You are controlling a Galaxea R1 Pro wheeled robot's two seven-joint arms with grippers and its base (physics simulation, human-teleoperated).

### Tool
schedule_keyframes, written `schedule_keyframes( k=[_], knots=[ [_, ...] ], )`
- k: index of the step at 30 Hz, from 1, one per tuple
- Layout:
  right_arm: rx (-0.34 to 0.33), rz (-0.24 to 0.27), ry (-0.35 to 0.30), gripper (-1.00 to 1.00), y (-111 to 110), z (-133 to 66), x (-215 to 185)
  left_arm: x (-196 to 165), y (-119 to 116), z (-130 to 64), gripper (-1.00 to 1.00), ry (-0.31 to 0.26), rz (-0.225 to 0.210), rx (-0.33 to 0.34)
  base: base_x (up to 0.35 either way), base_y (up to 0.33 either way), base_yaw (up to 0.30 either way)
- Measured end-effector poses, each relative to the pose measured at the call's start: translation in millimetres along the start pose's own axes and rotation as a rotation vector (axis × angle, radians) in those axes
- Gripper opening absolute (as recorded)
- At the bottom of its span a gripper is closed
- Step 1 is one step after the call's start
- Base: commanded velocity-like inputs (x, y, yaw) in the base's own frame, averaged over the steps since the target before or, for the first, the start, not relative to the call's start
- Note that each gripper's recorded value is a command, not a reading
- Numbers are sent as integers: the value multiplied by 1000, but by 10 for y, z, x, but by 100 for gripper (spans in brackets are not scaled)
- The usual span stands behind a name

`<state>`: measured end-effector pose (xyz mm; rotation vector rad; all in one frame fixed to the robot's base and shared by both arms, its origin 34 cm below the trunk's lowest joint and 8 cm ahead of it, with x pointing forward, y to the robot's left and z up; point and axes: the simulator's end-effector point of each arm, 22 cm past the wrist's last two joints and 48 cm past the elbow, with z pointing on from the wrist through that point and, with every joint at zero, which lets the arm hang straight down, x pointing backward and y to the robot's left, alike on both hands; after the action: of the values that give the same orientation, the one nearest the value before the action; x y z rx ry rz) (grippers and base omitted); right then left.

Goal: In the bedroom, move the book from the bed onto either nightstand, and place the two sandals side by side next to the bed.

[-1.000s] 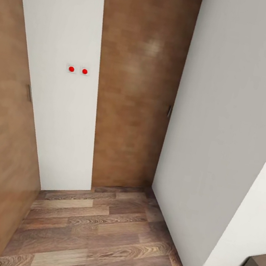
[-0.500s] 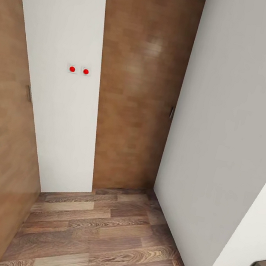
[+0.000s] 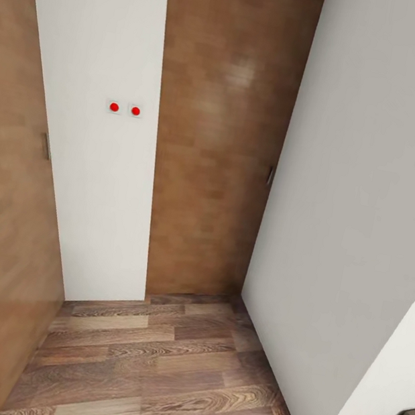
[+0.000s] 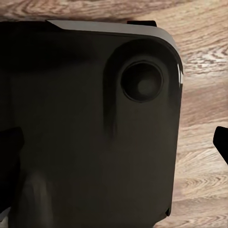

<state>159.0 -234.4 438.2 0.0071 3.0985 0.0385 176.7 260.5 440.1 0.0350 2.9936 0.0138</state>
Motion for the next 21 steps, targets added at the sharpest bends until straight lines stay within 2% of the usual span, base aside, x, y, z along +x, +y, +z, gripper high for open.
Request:
schedule_keyframes(
  k=[9,21],
  knots=[
    [1,0,4,100,-1,0,18,18,-1,-1,100,5,0,0,12,13,0],
    [1,0,10,100,-1,0,42,39,-1,-2,100,10,0,0,84,61,0]
  ],
)
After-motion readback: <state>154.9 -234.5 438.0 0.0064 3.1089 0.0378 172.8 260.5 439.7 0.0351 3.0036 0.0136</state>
